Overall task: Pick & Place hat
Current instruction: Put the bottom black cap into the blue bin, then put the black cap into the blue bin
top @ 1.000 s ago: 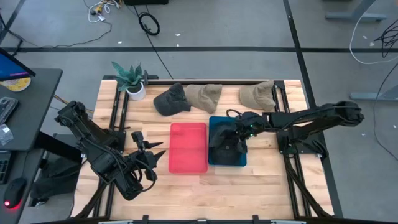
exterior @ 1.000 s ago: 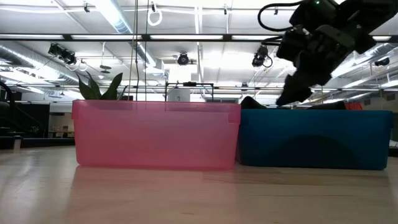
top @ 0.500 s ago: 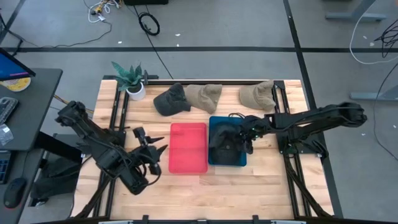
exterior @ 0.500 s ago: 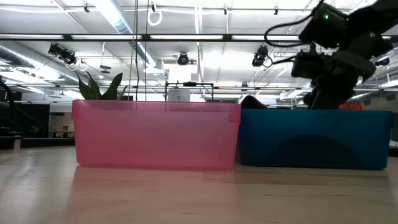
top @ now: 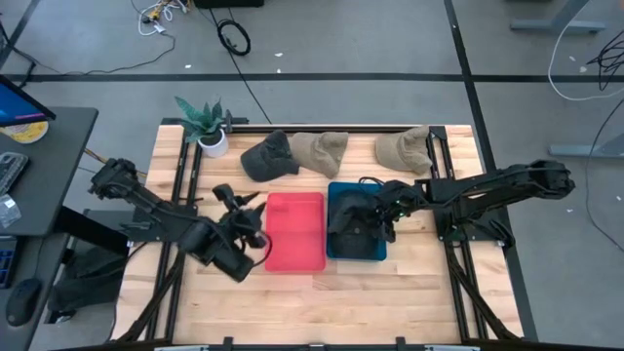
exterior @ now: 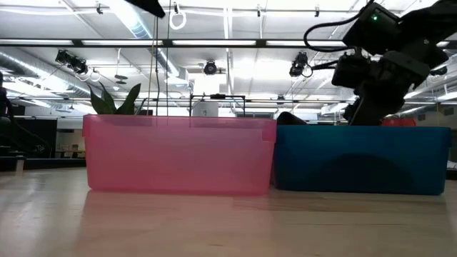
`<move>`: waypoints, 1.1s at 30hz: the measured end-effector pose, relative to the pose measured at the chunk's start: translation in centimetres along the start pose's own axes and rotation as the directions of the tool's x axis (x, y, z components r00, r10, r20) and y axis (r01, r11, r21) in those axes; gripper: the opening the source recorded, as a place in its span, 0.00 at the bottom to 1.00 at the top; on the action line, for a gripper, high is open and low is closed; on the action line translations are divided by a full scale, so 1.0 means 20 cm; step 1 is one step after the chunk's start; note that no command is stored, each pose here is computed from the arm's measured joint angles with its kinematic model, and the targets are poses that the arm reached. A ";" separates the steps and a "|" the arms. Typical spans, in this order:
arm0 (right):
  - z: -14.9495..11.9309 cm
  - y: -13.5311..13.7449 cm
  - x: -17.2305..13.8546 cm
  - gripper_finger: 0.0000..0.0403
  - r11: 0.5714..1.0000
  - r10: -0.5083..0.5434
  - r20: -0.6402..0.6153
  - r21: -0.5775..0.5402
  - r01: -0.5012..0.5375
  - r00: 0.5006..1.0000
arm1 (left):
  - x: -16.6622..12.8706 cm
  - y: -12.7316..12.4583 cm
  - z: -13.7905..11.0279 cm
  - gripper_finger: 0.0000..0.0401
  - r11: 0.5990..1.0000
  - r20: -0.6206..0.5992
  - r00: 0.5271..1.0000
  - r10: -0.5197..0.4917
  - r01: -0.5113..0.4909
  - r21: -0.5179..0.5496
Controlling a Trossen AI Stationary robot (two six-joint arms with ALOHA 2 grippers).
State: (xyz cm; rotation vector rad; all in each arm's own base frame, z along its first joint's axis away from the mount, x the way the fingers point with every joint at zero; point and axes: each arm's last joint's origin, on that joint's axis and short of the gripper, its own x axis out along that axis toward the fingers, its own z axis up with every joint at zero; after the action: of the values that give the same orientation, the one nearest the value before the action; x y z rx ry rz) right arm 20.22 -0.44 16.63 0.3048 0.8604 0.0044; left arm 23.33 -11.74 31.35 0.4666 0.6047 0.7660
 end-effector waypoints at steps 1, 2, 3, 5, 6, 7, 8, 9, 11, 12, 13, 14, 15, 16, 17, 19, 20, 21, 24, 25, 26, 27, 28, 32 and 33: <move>0.01 0.00 0.00 0.41 1.000 0.006 0.004 0.009 -0.006 1.000 | 0.02 0.00 0.00 0.37 1.000 -0.012 1.000 0.008 -0.008 -0.002; 0.01 0.00 0.00 0.41 1.000 0.012 0.007 0.016 -0.012 1.000 | 0.03 0.01 0.00 0.37 1.000 -0.022 1.000 0.014 -0.015 -0.005; 0.02 0.01 0.00 0.41 1.000 0.016 0.012 0.017 -0.016 1.000 | 0.05 0.01 0.00 0.37 1.000 -0.034 0.999 0.019 -0.019 -0.005; 0.03 0.01 -0.01 0.41 1.000 0.020 0.029 0.016 -0.021 0.999 | 0.08 0.01 -0.02 0.36 1.000 -0.052 0.998 0.030 -0.030 0.001; 0.03 0.01 -0.01 0.41 1.000 0.021 0.033 0.023 -0.022 0.999 | 0.09 0.01 -0.03 0.35 0.999 -0.059 0.998 0.037 -0.037 0.007; 0.03 0.01 -0.01 0.41 0.999 0.023 0.038 0.031 -0.024 0.999 | 0.10 0.01 -0.04 0.34 0.999 -0.068 0.997 0.044 -0.043 0.018; 0.03 0.01 -0.01 0.41 0.999 0.023 0.042 0.036 -0.025 0.999 | 0.11 0.01 -0.05 0.34 0.998 -0.076 0.996 0.052 -0.050 0.026; 0.04 0.01 -0.01 0.41 0.999 0.025 0.046 0.037 -0.026 0.999 | 0.13 0.01 -0.06 0.33 0.998 -0.085 0.995 0.061 -0.058 0.035; 0.04 0.01 -0.01 0.41 0.999 0.027 0.053 0.036 -0.029 0.998 | 0.15 0.02 -0.07 0.31 0.996 -0.099 0.992 0.080 -0.076 0.045; 0.04 0.01 -0.01 0.41 0.999 0.032 0.054 0.038 -0.034 0.998 | 0.17 0.02 -0.08 0.30 0.995 -0.102 0.991 0.092 -0.087 0.047; 0.04 0.01 -0.01 0.41 0.998 0.034 0.055 0.045 -0.037 0.998 | 0.18 0.03 -0.08 0.30 0.994 -0.101 0.989 0.106 -0.102 0.049; 0.04 0.01 -0.01 0.41 0.998 0.035 0.055 0.052 -0.038 0.998 | 0.19 0.03 -0.09 0.29 0.993 -0.100 0.988 0.117 -0.113 0.047; 0.04 0.01 -0.01 0.41 0.998 0.035 0.056 0.054 -0.038 0.998 | 0.19 0.04 -0.09 0.28 0.992 -0.105 0.987 0.124 -0.119 0.051; 0.04 0.01 -0.01 0.41 0.998 0.035 0.056 0.055 -0.038 0.998 | 0.21 0.04 -0.10 0.28 0.990 -0.109 0.985 0.135 -0.130 0.052; 0.04 0.01 -0.01 0.41 0.998 0.035 0.056 0.055 -0.038 0.998 | 0.22 0.04 -0.11 0.27 0.989 -0.116 0.983 0.146 -0.140 0.058; 0.04 0.01 -0.01 0.41 0.998 0.035 0.056 0.055 -0.038 0.998 | 0.25 0.05 -0.14 0.27 0.986 -0.132 0.978 0.161 -0.154 0.062; 0.04 0.01 -0.01 0.41 0.998 0.034 0.056 0.054 -0.037 0.998 | 0.26 0.06 -0.15 0.27 0.986 -0.139 0.976 0.166 -0.160 0.050; 0.04 0.01 -0.01 0.41 0.998 0.034 0.057 0.053 -0.037 0.998 | 0.27 0.07 -0.16 0.27 0.985 -0.142 0.975 0.171 -0.168 0.033; 0.04 0.01 -0.01 0.41 0.999 0.033 0.058 0.033 -0.035 0.998 | 0.30 0.08 -0.20 0.27 0.991 -0.174 0.976 0.128 -0.131 -0.008; 0.04 0.01 -0.01 0.41 0.999 0.032 0.059 0.029 -0.034 0.998 | 0.31 0.08 -0.20 0.27 0.994 -0.179 0.979 0.092 -0.100 -0.032; 0.04 0.01 -0.01 0.41 0.999 0.031 0.060 0.027 -0.033 0.998 | 0.32 0.08 -0.20 0.27 0.997 -0.180 0.983 0.046 -0.056 -0.054; 0.05 0.01 -0.01 0.41 0.999 0.029 0.061 0.028 -0.031 0.998 | 0.32 0.08 -0.21 0.27 0.998 -0.179 0.984 -0.010 -0.003 -0.069; 0.05 0.00 -0.01 0.41 0.999 0.027 0.063 0.031 -0.029 0.998 | 0.33 0.08 -0.21 0.27 0.995 -0.170 0.983 -0.068 0.054 -0.086; 0.05 -0.01 -0.01 0.41 0.999 0.017 0.070 0.043 -0.020 0.997 | 0.37 0.11 -0.22 0.27 0.950 -0.052 0.959 -0.278 0.267 -0.162; 0.05 -0.01 -0.02 0.41 0.999 0.016 0.071 0.045 -0.019 0.997 | 0.39 0.13 -0.22 0.27 0.935 -0.022 0.945 -0.326 0.319 -0.155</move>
State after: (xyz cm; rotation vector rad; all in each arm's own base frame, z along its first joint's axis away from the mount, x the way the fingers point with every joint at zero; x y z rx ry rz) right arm 20.78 -1.00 17.44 0.3534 0.7884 -0.0099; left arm 23.60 -3.59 27.12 0.2029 0.6435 0.5044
